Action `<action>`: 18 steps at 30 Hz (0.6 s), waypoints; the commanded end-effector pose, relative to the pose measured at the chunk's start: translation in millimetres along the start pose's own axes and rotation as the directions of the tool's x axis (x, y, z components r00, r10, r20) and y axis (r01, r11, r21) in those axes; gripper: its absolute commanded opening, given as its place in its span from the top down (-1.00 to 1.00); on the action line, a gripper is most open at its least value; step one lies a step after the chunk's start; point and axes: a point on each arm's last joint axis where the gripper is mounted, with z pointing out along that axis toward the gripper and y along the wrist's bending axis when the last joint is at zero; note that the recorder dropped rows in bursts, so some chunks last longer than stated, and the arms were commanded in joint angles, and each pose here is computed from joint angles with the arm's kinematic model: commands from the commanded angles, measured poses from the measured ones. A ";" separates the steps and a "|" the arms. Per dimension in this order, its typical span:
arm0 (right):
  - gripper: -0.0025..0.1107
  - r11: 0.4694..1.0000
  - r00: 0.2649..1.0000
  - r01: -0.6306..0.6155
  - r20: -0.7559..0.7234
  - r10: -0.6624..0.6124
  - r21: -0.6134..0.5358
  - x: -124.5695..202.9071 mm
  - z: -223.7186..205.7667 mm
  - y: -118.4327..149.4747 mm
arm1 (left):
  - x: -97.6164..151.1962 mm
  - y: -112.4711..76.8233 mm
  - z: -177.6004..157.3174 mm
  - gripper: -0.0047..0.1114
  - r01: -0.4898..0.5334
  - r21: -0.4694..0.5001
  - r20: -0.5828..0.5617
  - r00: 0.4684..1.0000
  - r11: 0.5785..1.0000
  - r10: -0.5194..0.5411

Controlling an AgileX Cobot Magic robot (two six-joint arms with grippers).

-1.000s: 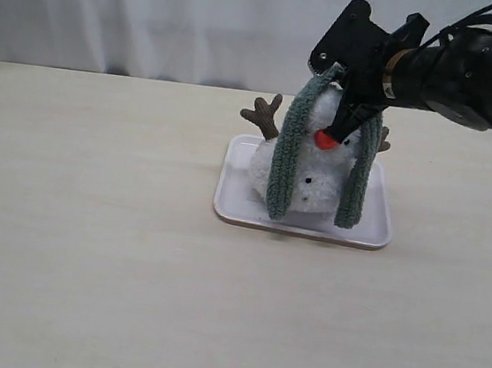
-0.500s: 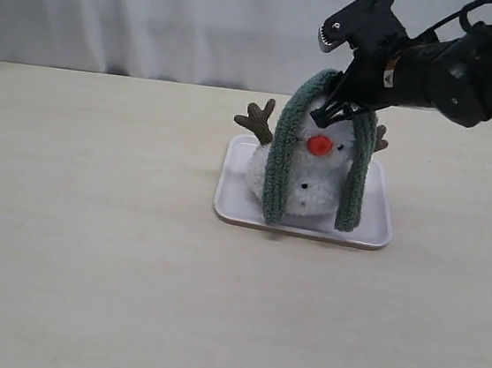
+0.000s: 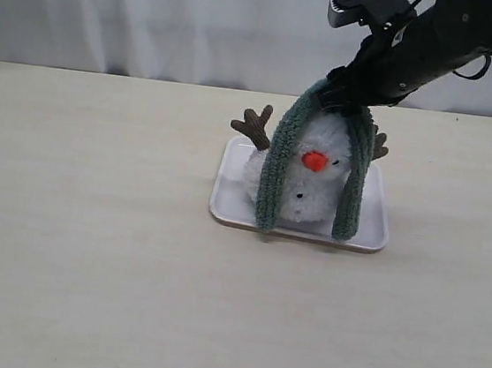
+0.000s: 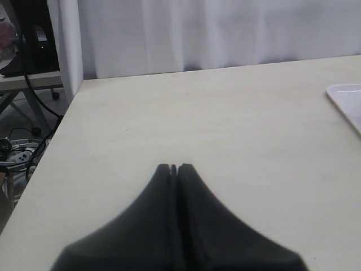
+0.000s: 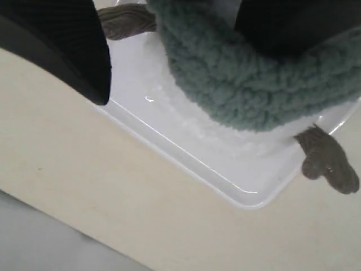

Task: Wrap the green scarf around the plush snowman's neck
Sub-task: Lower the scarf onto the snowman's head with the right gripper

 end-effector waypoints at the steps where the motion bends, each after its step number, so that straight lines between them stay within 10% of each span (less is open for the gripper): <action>1: -0.08 0.998 0.998 -0.020 -0.060 0.016 -0.060 -4.3 -12.5 1.7 | -0.6 -0.2 0.0 0.92 0.005 0.003 0.012 1.000 1.000 -0.005; 18: -0.08 0.995 0.982 -0.039 -0.187 0.022 -0.090 -10.6 -37.2 0.4 | -0.6 -0.2 0.0 0.92 0.005 0.003 0.012 1.000 1.000 -0.005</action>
